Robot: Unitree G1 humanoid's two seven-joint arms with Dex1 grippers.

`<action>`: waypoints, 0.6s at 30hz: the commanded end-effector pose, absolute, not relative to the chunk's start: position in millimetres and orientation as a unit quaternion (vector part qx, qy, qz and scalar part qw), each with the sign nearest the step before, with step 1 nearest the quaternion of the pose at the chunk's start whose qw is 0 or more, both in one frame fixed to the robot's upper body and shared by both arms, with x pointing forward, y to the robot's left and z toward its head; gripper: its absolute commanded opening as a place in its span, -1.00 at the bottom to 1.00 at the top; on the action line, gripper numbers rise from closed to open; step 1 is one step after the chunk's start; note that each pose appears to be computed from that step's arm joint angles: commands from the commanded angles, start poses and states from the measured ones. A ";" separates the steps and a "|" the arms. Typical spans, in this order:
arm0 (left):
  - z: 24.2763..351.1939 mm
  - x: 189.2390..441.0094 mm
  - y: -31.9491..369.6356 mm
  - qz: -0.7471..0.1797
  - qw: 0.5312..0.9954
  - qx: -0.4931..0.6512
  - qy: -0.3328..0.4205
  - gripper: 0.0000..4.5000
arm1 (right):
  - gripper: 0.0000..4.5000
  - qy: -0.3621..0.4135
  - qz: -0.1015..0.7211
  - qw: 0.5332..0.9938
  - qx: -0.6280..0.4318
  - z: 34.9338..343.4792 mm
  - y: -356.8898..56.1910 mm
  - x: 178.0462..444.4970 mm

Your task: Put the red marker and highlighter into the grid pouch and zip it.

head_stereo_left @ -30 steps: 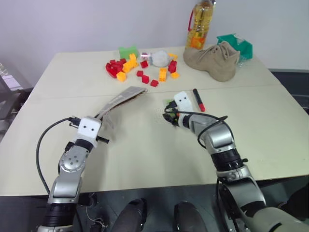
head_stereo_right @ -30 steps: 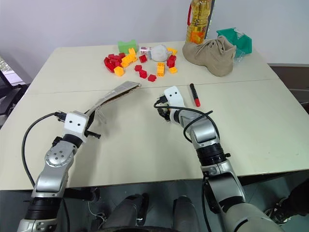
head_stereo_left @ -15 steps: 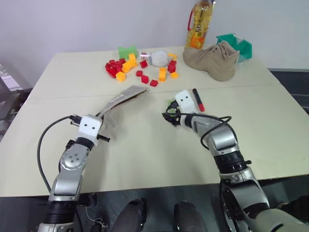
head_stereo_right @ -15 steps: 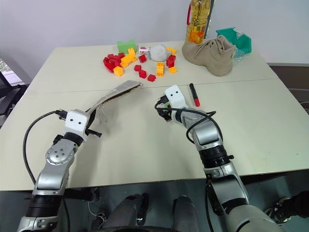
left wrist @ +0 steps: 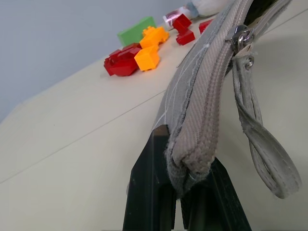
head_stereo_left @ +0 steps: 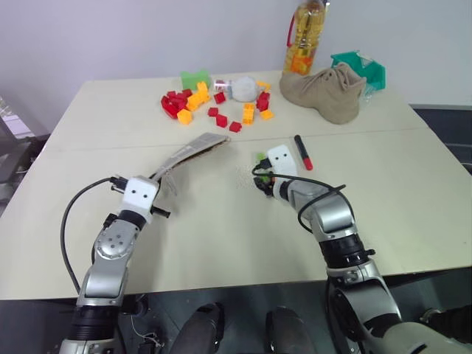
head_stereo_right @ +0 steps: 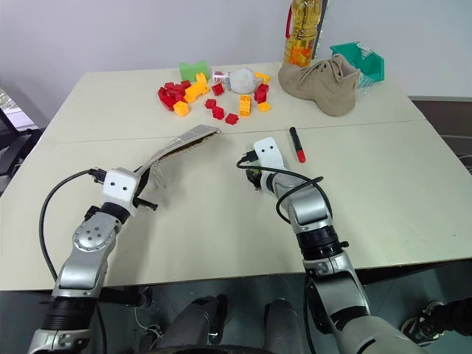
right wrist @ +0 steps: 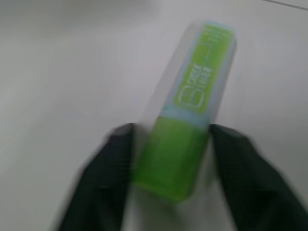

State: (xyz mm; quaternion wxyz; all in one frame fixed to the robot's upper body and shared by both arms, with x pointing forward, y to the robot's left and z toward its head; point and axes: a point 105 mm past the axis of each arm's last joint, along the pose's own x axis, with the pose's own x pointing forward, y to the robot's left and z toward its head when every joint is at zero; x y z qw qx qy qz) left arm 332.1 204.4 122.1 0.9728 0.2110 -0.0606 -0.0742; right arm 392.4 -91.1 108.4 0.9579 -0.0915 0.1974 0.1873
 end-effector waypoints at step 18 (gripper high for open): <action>139.5 331.3 194.7 -0.116 0.971 0.187 -0.096 -1.00 | -0.62 -0.019 0.401 0.887 -0.228 208.3 -103.1 352.2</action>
